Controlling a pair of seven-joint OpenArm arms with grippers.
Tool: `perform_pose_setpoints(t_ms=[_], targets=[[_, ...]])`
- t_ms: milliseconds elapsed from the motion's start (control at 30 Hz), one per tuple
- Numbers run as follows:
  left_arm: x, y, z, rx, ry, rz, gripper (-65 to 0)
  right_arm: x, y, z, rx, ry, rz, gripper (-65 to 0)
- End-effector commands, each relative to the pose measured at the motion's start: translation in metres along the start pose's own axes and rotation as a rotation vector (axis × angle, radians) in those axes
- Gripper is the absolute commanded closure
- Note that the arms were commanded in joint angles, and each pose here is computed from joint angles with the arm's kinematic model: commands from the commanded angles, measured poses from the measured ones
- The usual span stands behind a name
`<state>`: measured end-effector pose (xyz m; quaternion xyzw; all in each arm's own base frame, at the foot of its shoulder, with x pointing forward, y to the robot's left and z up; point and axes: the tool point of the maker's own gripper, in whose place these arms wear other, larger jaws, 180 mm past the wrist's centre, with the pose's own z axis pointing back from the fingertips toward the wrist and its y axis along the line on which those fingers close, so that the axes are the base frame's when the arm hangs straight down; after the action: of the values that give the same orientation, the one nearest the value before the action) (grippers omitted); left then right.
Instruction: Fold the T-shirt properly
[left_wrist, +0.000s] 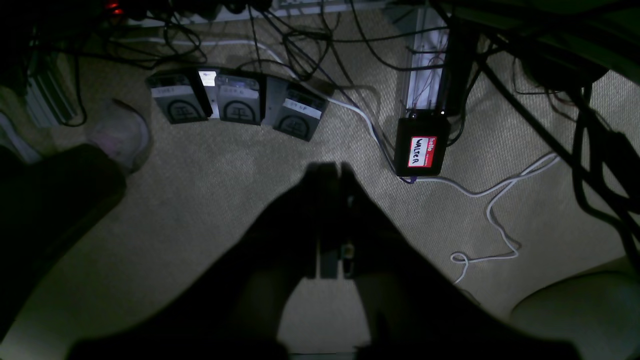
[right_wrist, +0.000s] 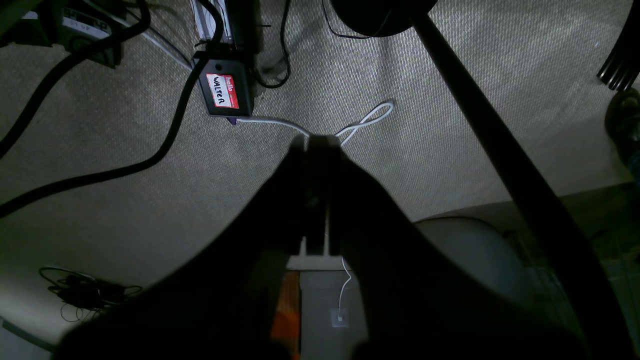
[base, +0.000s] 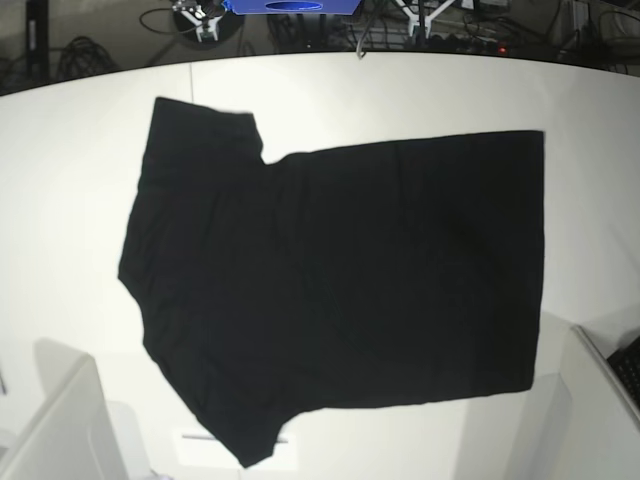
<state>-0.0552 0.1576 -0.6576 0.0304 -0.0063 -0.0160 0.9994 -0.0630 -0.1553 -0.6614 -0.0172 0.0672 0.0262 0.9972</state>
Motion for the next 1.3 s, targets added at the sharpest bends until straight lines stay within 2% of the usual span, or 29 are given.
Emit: perform_pose_setpoints(t_ms=[0,167,333,433,567,667,767,833,933,1033,1133,1267], targets=[[-0.014,0.002,0.002,0.005,0.018,0.001,0.0,-0.018,-0.002,0.000,-0.007,0.029,-0.004,0.0],[-0.038,0.019,0.016,0.028,-0.019,-0.021,0.0,-0.052,0.001,0.005,-0.006,0.004,0.000,0.0],[-0.051,0.035,0.045,0.045,-0.096,-0.057,0.0,-0.085,0.002,0.028,-0.012,0.041,0.004,0.0],[-0.054,0.043,0.070,0.049,-0.152,-0.084,0.0,-0.087,-0.010,0.056,-0.044,0.005,-0.082,0.0],[-0.050,0.049,0.112,0.051,-0.245,-0.110,0.0,-0.073,-0.043,0.104,-0.127,-0.099,-0.210,0.0],[-0.031,0.059,0.142,0.075,-0.326,-0.099,0.0,-0.056,-0.073,0.138,-0.203,-0.177,-0.274,0.0],[0.000,0.077,0.173,0.097,-0.433,-0.022,0.0,-0.036,-0.115,0.175,-0.302,-0.249,-0.344,0.0],[0.025,0.087,0.195,0.086,-0.512,0.027,0.0,-0.015,-0.139,0.206,-0.335,-0.346,-0.401,0.0],[0.057,0.087,0.228,0.033,-0.619,0.069,0.0,0.025,-0.154,0.258,-0.270,-0.549,-0.416,0.0],[0.089,0.080,0.255,-0.022,-0.714,0.108,0.0,0.070,-0.146,0.285,-0.135,-0.698,-0.375,0.0],[0.111,0.078,0.264,-0.043,-0.777,0.141,0.0,0.107,-0.137,0.289,-0.056,-0.719,-0.314,0.0],[0.123,0.080,0.263,-0.041,-0.806,0.152,0.0,0.135,-0.138,0.289,-0.016,-0.692,-0.284,0.0]])
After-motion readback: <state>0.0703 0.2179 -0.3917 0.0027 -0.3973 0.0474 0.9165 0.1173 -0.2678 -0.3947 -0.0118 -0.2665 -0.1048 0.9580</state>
